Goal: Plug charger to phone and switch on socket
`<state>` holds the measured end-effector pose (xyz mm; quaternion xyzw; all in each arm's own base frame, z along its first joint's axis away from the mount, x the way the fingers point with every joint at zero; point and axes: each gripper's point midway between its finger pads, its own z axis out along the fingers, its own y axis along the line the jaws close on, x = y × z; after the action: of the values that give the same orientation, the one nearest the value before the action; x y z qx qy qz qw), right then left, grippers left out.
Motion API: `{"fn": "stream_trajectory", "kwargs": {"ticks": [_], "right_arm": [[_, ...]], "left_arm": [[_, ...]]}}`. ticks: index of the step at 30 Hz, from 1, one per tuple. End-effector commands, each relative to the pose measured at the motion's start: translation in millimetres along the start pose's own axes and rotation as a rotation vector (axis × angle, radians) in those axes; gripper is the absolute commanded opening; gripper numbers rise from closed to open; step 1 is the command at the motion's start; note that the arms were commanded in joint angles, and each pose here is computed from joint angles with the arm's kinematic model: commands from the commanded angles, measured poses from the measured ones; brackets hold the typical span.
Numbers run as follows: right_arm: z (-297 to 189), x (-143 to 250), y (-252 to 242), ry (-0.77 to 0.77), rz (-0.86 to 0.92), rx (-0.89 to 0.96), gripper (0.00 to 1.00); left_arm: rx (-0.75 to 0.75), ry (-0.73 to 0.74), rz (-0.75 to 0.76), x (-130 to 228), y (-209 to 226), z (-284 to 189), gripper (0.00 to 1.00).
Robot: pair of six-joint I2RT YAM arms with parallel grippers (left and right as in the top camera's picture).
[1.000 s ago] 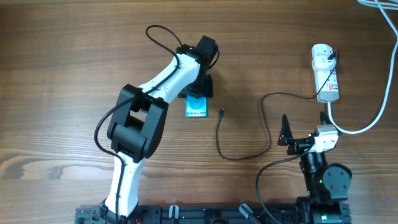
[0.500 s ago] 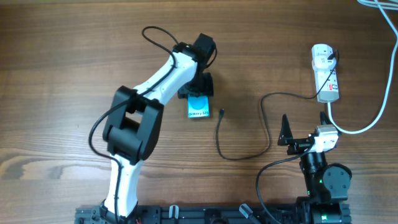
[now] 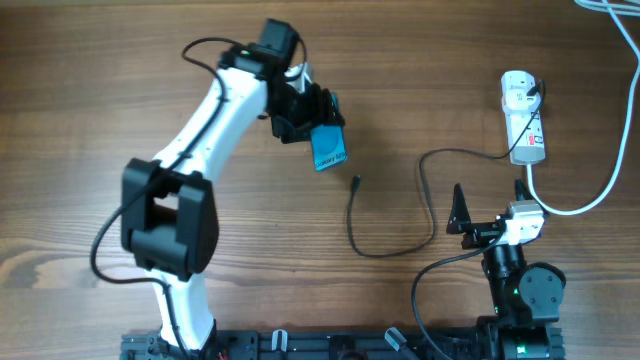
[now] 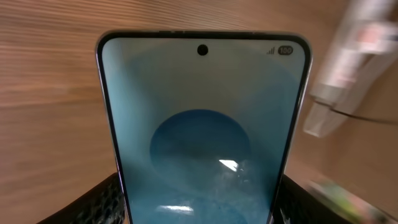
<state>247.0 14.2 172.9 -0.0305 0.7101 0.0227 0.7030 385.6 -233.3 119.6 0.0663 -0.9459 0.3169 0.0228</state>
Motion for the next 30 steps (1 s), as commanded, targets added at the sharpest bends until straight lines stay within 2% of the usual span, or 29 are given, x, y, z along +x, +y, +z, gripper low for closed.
{"fn": "stream_trajectory", "kwargs": {"ticks": [1, 6, 12, 15, 25, 30], "right_arm": [[0, -1, -1, -0.007, 0.013, 0.010, 1.00], [0, -1, -1, -0.007, 0.013, 0.010, 1.00], [0, -1, -1, -0.007, 0.013, 0.010, 1.00], [0, -1, -1, -0.007, 0.013, 0.010, 1.00], [0, -1, -1, -0.006, 0.013, 0.010, 1.00], [0, -1, -1, -0.006, 0.013, 0.010, 1.00]], "left_arm": [[0.439, 0.153, -0.009, 23, -62, -55, 0.62], [0.722, 0.268, -0.023, 31, -85, -99, 0.60], [0.874, 0.339, -0.020, 37, -97, -124, 0.59], [0.871, 0.358, -0.055, 38, -97, -125, 0.55], [0.822, 0.465, -0.288, 37, -97, -125, 0.55], [0.809, 0.491, -0.345, 37, -97, -125, 0.54]]}}
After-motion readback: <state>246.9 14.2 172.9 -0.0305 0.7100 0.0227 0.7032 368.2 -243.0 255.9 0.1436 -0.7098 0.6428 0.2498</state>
